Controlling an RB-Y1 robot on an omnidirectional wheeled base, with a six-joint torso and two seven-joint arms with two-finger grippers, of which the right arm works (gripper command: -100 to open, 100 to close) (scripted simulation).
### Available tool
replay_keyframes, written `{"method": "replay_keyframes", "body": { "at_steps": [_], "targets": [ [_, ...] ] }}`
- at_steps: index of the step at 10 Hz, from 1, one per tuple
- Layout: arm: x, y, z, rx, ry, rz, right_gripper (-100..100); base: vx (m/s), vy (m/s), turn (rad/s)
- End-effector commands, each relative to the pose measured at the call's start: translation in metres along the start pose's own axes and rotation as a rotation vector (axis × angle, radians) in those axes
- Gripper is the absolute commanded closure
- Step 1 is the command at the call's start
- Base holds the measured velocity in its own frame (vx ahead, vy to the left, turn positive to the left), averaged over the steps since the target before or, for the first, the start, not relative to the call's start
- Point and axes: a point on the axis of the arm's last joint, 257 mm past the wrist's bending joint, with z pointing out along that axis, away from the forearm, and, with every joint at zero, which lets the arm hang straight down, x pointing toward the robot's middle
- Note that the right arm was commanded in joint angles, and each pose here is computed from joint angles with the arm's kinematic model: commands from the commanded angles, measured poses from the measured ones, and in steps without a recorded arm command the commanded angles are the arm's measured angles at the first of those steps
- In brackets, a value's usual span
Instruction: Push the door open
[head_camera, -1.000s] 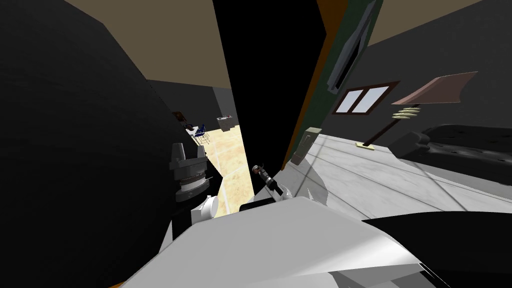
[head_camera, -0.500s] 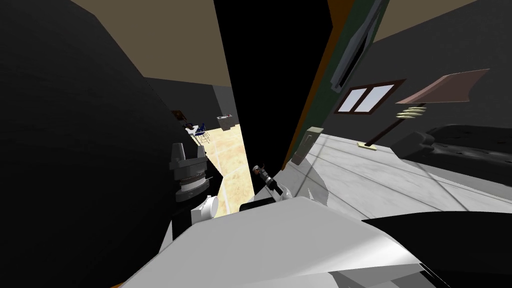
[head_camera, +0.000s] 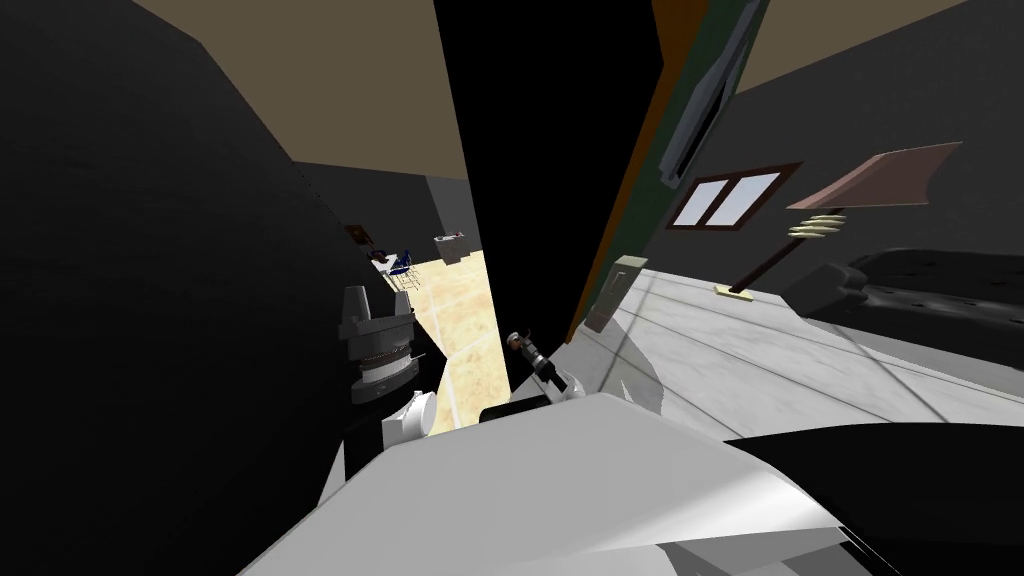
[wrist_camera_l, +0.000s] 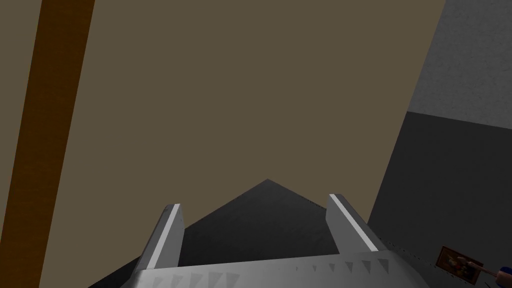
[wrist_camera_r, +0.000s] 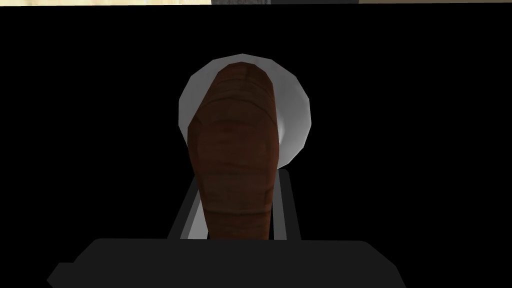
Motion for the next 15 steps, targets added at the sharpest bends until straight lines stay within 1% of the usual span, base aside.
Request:
{"method": "replay_keyframes", "body": {
  "at_steps": [1,5,6,7,8,10,12,13,14,15],
  "targets": [
    [-0.012,0.009,0.0044,-0.021,-0.021,-0.008,100,0.150,0.100,-0.018],
    [-0.039,0.009,0.0009,-0.019,-0.085,-0.015,100,0.162,0.132,-0.052],
    [-0.039,0.009,0.0009,-0.019,-0.085,-0.015,100,0.130,0.101,-0.039],
    [-0.047,0.009,-0.0004,-0.019,-0.105,-0.017,100,0.106,0.089,-0.026],
    [-0.051,0.009,-0.0011,-0.019,-0.116,-0.017,100,0.106,0.113,-0.059],
    [-0.067,0.009,-0.0042,-0.019,-0.160,-0.019,100,0.147,0.162,-0.081],
    [-0.067,0.009,-0.0042,-0.019,-0.160,-0.019,100,0.087,0.073,-0.023],
    [-0.079,0.009,-0.0067,-0.018,-0.193,-0.019,100,0.106,0.090,-0.059],
    [-0.083,0.009,-0.0076,-0.018,-0.204,-0.019,100,0.130,0.148,-0.070],
    [-0.090,0.009,-0.0093,-0.018,-0.226,-0.018,100,0.158,0.150,-0.084]
  ]
}}
